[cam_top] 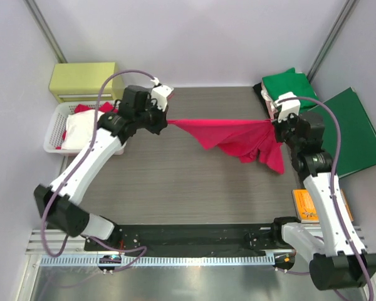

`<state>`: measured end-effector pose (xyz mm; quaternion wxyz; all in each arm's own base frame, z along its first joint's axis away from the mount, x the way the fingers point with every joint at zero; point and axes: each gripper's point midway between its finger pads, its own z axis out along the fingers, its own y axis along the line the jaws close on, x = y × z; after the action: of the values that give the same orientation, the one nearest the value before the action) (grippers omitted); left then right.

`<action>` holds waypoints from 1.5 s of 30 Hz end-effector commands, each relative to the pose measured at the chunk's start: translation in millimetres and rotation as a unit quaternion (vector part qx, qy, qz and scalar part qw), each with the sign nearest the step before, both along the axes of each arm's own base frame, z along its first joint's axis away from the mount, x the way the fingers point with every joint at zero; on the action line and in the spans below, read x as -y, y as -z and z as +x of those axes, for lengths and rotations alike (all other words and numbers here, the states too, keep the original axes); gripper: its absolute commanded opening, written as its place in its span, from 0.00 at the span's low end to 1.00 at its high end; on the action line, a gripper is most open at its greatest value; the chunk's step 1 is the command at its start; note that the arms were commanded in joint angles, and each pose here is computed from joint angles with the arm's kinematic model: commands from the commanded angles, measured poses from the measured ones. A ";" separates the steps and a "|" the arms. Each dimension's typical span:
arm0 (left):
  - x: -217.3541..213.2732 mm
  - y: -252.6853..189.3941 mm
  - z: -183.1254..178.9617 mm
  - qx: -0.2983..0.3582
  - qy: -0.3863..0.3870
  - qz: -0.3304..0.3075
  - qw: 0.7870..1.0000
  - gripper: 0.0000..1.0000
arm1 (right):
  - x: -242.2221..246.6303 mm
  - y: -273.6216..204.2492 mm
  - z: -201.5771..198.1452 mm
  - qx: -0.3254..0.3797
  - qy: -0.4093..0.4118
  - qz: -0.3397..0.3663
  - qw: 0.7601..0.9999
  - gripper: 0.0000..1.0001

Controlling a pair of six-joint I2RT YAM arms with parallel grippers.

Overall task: Fold and stack the t-shirts
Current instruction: Flatten out the tshirt

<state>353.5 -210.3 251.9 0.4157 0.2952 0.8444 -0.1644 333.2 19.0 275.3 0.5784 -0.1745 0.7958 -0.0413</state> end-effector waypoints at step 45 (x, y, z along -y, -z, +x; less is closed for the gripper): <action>-125.3 -163.7 -108.0 0.292 -0.091 -0.008 0.952 0.00 | -50.7 -192.1 -73.3 0.168 -0.135 0.085 0.973 0.01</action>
<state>261.4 -93.1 378.6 0.6168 0.2604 0.7420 -0.0351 306.1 70.4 388.5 0.6393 -0.2042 0.7348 0.0977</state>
